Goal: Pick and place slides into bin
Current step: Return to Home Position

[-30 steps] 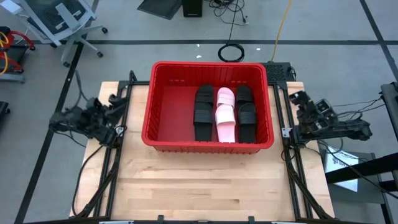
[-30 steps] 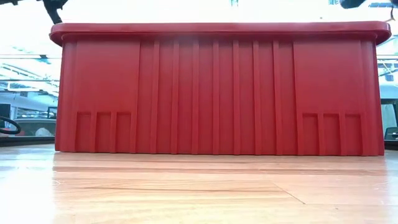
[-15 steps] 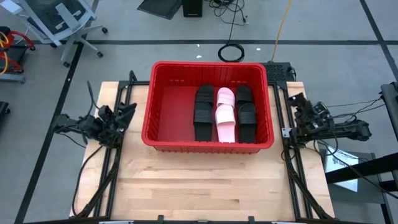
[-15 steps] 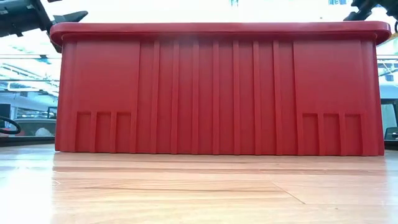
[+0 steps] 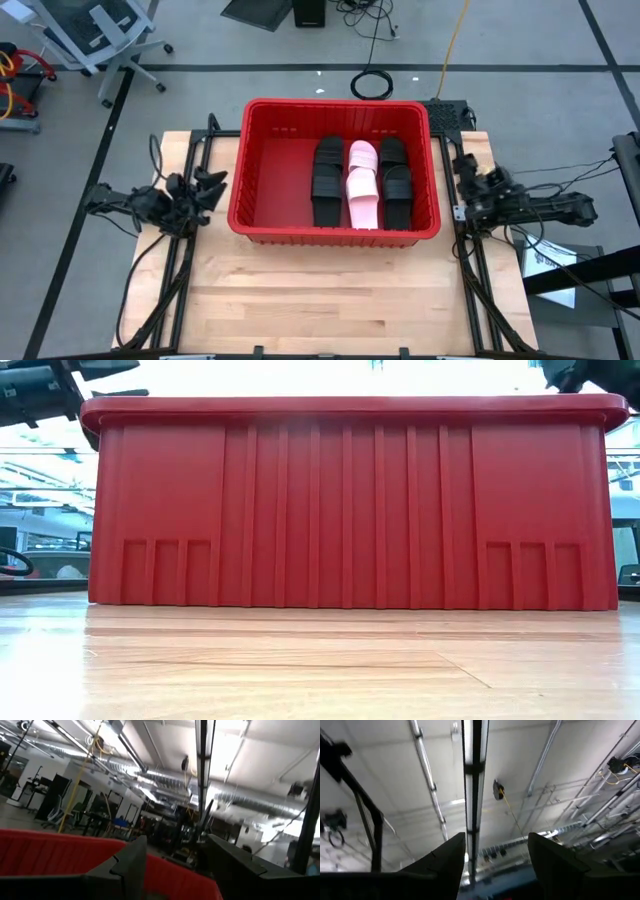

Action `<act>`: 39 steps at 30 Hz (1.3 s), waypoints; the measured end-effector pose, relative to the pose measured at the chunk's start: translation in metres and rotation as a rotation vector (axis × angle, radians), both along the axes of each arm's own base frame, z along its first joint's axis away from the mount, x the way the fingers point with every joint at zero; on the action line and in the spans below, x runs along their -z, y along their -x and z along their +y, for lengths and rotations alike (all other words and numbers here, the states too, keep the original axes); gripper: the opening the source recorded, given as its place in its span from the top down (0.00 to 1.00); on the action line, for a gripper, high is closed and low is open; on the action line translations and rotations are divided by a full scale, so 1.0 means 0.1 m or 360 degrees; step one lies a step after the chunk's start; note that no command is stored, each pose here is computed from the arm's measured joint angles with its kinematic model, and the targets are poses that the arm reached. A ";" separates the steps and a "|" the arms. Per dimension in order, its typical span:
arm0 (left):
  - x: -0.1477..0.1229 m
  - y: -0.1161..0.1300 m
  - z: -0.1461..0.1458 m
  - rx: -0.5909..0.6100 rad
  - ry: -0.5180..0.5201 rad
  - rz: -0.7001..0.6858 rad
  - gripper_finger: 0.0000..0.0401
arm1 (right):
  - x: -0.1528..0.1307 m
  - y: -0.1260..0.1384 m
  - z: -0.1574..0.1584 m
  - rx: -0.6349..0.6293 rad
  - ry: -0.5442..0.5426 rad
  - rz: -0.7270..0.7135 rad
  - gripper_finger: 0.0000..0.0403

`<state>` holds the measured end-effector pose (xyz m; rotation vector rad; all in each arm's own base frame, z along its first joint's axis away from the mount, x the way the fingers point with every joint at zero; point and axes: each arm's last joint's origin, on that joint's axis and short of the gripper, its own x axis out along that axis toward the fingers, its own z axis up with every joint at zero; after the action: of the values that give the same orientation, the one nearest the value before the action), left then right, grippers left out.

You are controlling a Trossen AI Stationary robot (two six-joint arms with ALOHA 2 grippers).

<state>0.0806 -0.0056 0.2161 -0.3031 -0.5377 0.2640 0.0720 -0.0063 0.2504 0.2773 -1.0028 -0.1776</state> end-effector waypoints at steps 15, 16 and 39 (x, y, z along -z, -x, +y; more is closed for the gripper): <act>0.27 -0.12 -0.03 -0.0008 -0.0161 0.0513 0.49 | 0.41 -0.35 0.01 0.0041 0.0086 0.0938 0.49; 0.28 -0.12 -0.03 -0.0007 -0.0165 0.0527 0.49 | 0.43 -0.36 0.01 0.0040 0.0087 0.0960 0.49; 0.27 -0.12 -0.03 -0.0009 -0.0166 0.0508 0.49 | 0.46 -0.37 0.01 0.0113 0.0183 0.1057 0.49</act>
<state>0.0921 -0.0087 0.1889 -0.1538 -0.2361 0.2823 0.1094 -0.0051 0.2040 0.0638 -0.3612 -0.2542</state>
